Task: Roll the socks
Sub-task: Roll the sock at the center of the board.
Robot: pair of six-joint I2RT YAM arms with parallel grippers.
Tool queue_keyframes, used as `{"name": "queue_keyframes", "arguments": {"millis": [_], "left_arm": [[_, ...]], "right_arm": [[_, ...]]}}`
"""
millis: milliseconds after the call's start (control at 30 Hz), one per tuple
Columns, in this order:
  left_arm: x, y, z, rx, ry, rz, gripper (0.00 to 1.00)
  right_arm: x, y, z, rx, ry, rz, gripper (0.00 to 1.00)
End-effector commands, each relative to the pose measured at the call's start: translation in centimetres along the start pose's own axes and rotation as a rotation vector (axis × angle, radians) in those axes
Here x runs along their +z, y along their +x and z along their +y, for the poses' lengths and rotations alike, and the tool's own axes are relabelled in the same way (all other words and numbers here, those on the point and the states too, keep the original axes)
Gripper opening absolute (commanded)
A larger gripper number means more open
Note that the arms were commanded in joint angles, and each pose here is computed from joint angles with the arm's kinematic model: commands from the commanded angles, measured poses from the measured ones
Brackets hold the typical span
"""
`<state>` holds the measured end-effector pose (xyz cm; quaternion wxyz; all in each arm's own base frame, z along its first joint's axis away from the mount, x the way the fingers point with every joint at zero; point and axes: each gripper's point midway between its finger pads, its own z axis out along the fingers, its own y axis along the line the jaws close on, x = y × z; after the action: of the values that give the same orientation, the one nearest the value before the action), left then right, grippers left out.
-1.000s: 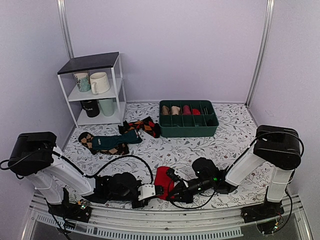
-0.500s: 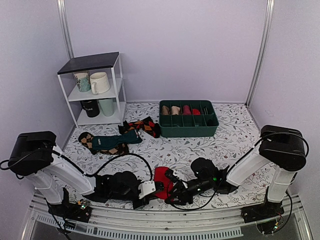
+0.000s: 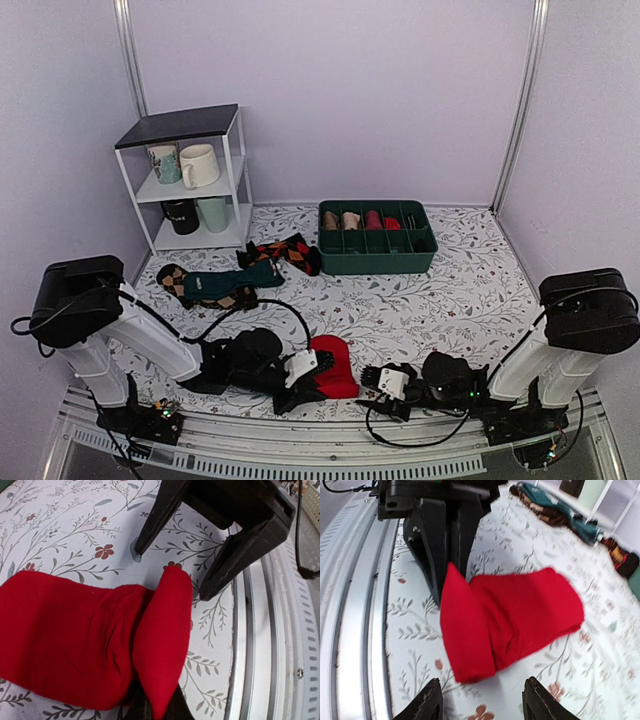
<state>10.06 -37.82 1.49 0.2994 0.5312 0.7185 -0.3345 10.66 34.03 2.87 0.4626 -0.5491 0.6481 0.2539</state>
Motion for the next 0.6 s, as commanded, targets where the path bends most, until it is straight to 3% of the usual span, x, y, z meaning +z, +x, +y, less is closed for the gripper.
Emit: {"name": "queue_keyframes", "arguments": {"millis": [0,167,367,567], "left_arm": [[-0.2,6.8,-0.1,-0.094,0.036,0.231,0.0],[-0.2,6.8,-0.1,-0.098,0.042,0.236,0.0],[-0.1,7.0,-0.1,-0.101,0.044,0.239,0.0],[-0.1,7.0,-0.1,-0.103,0.045,0.239,0.0]], "right_arm": [[0.6,-2.7,-1.4,-0.182,0.16,-0.093,0.56],[0.5,-3.9,0.0,-0.264,0.136,-0.137,0.54],[1.1,-3.2,2.4,-0.271,0.024,-0.1,0.45],[2.4,-1.6,2.3,-0.248,0.034,-0.034,0.44]]}}
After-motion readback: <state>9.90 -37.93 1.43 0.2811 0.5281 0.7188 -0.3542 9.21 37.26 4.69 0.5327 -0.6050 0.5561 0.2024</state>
